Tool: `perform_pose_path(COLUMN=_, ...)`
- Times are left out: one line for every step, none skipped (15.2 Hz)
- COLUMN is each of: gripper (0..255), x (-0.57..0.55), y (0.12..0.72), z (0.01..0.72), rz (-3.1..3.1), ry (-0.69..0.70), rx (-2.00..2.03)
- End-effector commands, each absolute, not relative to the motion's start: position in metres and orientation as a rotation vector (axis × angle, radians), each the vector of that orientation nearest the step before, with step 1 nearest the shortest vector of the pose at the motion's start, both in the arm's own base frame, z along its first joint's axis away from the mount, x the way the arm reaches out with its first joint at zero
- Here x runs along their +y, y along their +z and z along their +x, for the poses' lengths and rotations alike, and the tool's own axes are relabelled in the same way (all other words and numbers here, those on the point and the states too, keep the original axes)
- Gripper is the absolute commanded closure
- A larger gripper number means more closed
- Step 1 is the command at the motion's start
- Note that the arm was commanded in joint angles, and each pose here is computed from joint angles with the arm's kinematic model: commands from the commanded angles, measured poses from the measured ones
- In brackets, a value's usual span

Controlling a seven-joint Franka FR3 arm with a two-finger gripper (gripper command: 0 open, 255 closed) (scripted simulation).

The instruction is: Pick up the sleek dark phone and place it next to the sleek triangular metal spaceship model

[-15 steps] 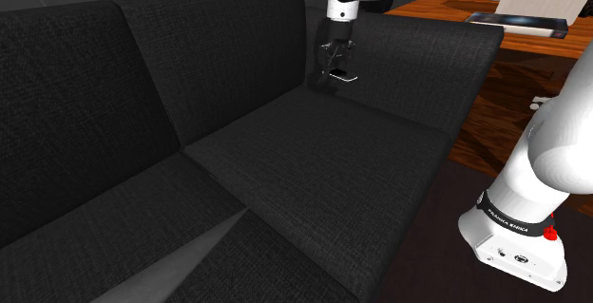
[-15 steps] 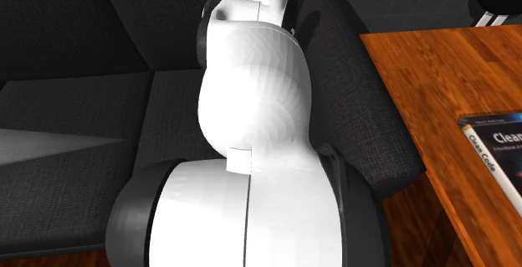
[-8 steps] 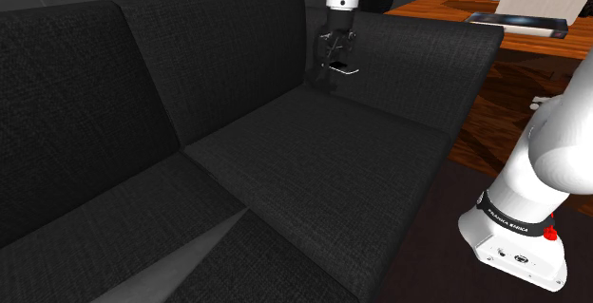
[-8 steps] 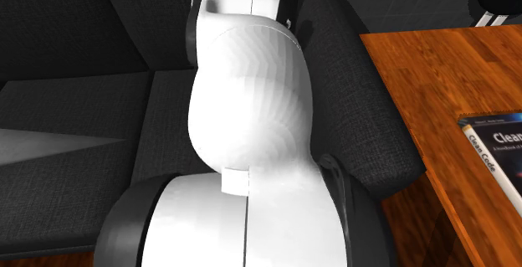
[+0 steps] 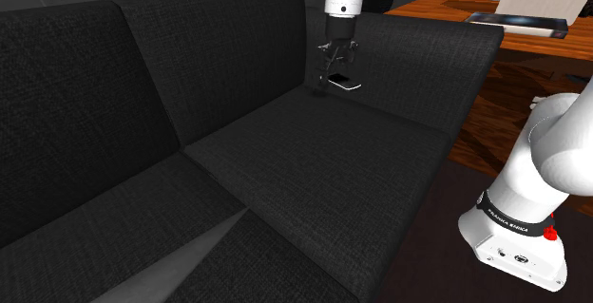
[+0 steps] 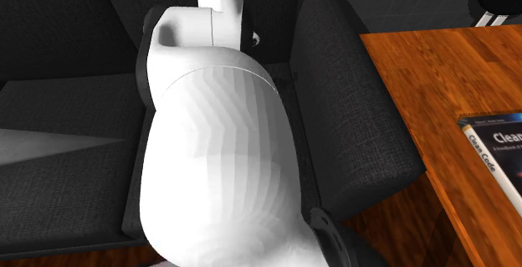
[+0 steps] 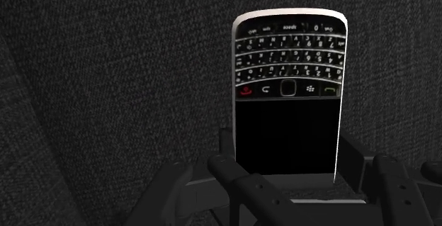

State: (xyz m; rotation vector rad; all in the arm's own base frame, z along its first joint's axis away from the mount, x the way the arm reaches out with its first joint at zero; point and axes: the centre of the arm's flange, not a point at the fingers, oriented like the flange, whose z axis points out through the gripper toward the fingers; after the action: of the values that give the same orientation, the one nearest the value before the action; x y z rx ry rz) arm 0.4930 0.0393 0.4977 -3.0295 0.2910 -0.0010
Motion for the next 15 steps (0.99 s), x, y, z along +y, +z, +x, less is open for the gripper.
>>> perform_pose_path(gripper=255, x=0.061, y=0.496, z=0.479, rz=-3.03, ry=-0.001, rx=0.293)
perform_pose_path(gripper=255, x=0.072, y=0.496, z=0.471, rz=-3.03, ry=-0.001, rx=0.293)
perform_pose_path(gripper=255, x=0.083, y=0.496, z=0.464, rz=-3.03, ry=-0.001, rx=0.293)
perform_pose_path(gripper=255, x=0.094, y=0.496, z=0.457, rz=-3.03, ry=-0.001, rx=0.293)
perform_pose_path(gripper=255, x=0.105, y=0.496, z=0.45, rz=-3.03, ry=-0.001, rx=0.293)
perform_pose_path(gripper=255, x=0.116, y=0.497, z=0.443, rz=-3.03, ry=-0.001, rx=0.293)
perform_pose_path(gripper=255, x=0.127, y=0.497, z=0.436, rz=-3.03, ry=-0.001, rx=0.293)
perform_pose_path(gripper=255, x=0.139, y=0.497, z=0.429, rz=-3.03, ry=-0.001, rx=0.293)
perform_pose_path(gripper=255, x=0.15, y=0.497, z=0.422, rz=-3.03, ry=-0.001, rx=0.293)
perform_pose_path(gripper=255, x=0.161, y=0.497, z=0.415, rz=-3.03, ry=-0.001, rx=0.293)
perform_pose_path(gripper=255, x=0.172, y=0.497, z=0.407, rz=-3.03, ry=-0.001, rx=0.293)
perform_pose_path(gripper=255, x=0.183, y=0.497, z=0.4, rz=-3.03, ry=-0.001, rx=0.293)
perform_pose_path(gripper=255, x=0.194, y=0.497, z=0.393, rz=-3.03, ry=-0.001, rx=0.293)
perform_pose_path(gripper=255, x=0.205, y=0.497, z=0.386, rz=-3.03, ry=-0.001, rx=0.293)
perform_pose_path(gripper=255, x=0.216, y=0.497, z=0.379, rz=-3.03, ry=-0.001, rx=0.293)
